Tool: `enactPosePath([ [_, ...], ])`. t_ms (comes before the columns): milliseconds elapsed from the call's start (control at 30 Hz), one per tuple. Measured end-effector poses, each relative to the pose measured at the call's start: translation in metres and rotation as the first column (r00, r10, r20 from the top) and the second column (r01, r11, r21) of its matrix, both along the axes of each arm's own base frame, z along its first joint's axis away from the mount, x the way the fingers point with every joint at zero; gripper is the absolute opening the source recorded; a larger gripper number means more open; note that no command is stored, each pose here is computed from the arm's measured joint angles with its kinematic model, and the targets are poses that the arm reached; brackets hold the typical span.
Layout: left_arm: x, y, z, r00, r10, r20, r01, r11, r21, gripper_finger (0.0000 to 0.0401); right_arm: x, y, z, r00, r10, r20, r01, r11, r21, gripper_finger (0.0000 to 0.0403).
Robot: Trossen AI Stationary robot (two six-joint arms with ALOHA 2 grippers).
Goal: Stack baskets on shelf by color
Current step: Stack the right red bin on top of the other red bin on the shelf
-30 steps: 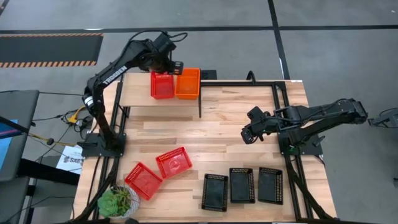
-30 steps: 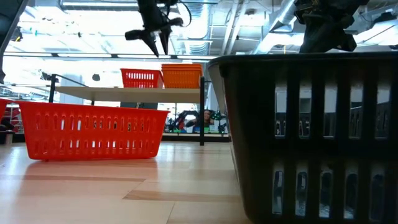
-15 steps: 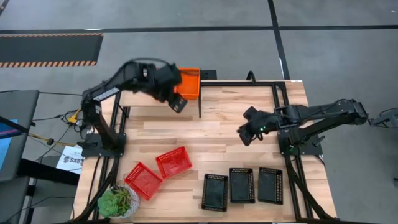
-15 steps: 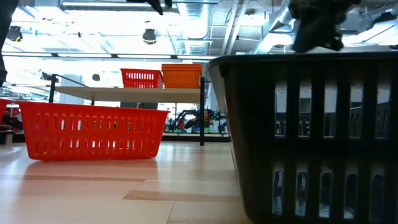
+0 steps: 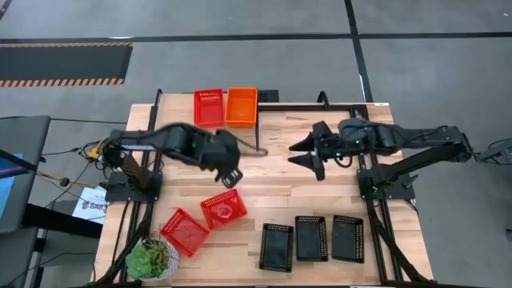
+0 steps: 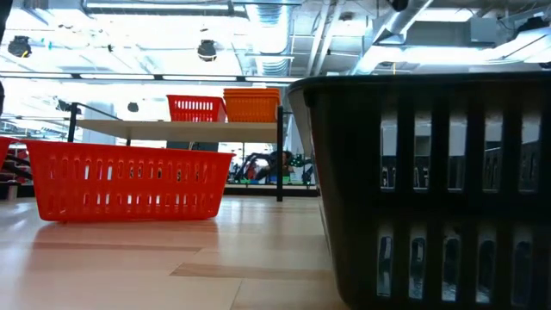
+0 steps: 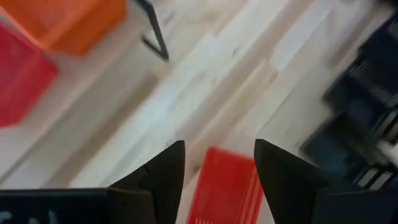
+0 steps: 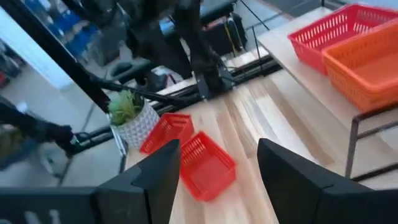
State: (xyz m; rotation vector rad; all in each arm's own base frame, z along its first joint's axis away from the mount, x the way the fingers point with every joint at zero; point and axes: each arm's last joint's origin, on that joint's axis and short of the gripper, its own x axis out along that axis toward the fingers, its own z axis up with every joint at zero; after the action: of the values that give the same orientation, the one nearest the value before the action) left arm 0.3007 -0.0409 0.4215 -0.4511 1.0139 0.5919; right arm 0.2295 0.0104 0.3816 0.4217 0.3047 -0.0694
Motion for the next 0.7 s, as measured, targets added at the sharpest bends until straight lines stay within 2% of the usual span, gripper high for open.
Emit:
enactPosePath([
  [67,0.002,-0.007,-0.015,0.998,0.002,-0.055,-0.002,1.0,-0.004,0.0177,0.005,0.0,0.0,0.999,0.004,-0.045,-0.006,0.999,-0.032,0.0239],
  [133,0.004,-0.012,-0.034,0.992,0.003,-0.13,-0.004,1.0,-0.01,0.0176,0.01,0.0,-0.013,0.989,0.004,-0.15,-0.011,0.999,-0.042,0.0237],
  [333,0.003,-0.015,-0.095,0.94,0.016,-0.341,-0.018,1.0,-0.002,0.0175,0.032,0.008,-0.043,0.943,0.029,-0.33,-0.046,0.998,-0.045,0.0235],
  [400,0.007,-0.017,-0.111,0.938,-0.025,-0.347,0.017,1.0,-0.026,0.0175,0.036,0.011,-0.054,0.916,0.042,-0.398,-0.065,0.997,-0.043,0.0235],
  [567,0.008,-0.019,-0.157,0.925,-0.118,-0.362,0.085,0.991,-0.106,0.0175,0.044,0.022,-0.064,0.899,0.074,-0.432,-0.102,0.994,-0.042,0.0235],
  [700,-0.003,-0.017,-0.188,0.931,-0.147,-0.335,0.096,0.982,-0.163,0.0171,0.044,0.03,-0.067,0.886,0.097,-0.454,-0.13,0.991,-0.042,0.0235],
])
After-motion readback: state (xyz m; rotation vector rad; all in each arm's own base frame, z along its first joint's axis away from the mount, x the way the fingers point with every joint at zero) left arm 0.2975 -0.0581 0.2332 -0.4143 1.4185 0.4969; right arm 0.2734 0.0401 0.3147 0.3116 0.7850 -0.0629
